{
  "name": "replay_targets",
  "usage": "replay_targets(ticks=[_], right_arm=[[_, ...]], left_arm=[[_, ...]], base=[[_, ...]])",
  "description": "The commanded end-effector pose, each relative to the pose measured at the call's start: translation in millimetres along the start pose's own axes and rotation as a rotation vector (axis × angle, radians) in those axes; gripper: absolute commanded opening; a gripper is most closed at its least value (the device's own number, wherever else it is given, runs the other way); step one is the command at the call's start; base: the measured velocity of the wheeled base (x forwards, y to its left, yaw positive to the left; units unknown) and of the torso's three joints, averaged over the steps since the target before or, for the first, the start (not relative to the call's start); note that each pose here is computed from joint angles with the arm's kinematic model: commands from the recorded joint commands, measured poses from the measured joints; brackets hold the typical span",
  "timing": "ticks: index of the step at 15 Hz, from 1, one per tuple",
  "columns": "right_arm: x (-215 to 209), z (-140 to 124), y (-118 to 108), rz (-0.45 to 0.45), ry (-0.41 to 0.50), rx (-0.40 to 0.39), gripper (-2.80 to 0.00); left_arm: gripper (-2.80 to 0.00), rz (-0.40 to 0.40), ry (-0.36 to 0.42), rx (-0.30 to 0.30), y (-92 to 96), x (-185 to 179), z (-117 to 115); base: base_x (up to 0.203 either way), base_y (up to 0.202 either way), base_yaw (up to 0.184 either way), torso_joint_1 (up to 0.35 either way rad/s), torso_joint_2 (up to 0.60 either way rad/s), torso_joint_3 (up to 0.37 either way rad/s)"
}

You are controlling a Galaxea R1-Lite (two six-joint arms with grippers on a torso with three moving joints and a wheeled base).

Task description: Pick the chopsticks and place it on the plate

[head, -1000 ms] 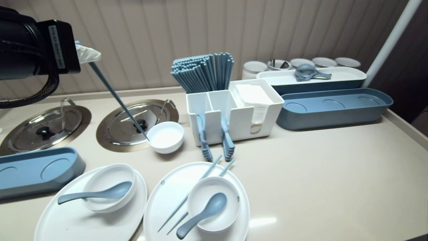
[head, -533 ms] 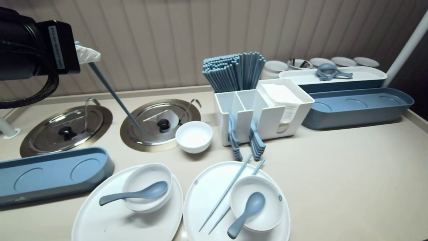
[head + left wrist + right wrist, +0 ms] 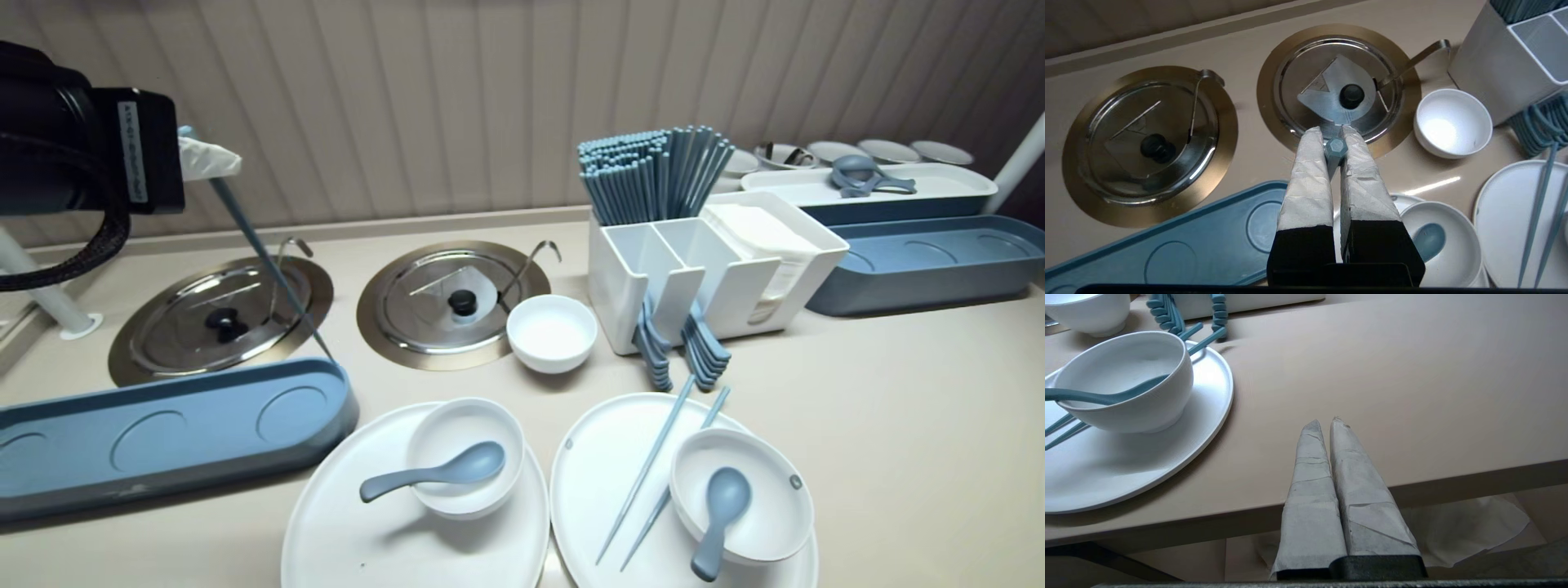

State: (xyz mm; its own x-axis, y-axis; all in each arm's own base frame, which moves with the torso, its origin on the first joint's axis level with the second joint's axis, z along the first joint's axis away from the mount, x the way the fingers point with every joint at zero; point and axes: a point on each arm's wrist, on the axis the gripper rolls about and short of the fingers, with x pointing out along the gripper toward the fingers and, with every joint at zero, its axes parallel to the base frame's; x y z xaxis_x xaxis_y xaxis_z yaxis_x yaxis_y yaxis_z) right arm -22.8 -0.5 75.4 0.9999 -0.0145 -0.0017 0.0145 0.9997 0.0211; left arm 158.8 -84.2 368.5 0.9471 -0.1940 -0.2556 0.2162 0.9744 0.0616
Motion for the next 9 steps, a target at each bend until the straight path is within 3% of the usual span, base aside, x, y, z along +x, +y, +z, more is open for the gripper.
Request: replay_targets(ticks=[1, 4, 9], right_arm=[[0.1, 0.0, 0.0, 0.001, 0.001, 0.000, -2.80], [0.0, 0.0, 0.0, 0.001, 0.000, 0.000, -2.80], [0.1, 0.0, 0.0, 0.001, 0.001, 0.000, -2.80]], left_arm=[[-2.80, -0.002, -0.008, 0.009, 2.1, -7.5, -0.1], [-2.80, 0.000, 0.054, 0.028, 4.8, -14.9, -1.9], [-2.80, 0.000, 0.298, 0.103, 5.0, -15.8, -12.7]], base=[[0.000, 0.053, 0.002, 0.003, 0.00, -0.001], [0.000, 0.000, 0.000, 0.000, 0.00, 0.000], [0.000, 0.000, 0.000, 0.000, 0.00, 0.000]])
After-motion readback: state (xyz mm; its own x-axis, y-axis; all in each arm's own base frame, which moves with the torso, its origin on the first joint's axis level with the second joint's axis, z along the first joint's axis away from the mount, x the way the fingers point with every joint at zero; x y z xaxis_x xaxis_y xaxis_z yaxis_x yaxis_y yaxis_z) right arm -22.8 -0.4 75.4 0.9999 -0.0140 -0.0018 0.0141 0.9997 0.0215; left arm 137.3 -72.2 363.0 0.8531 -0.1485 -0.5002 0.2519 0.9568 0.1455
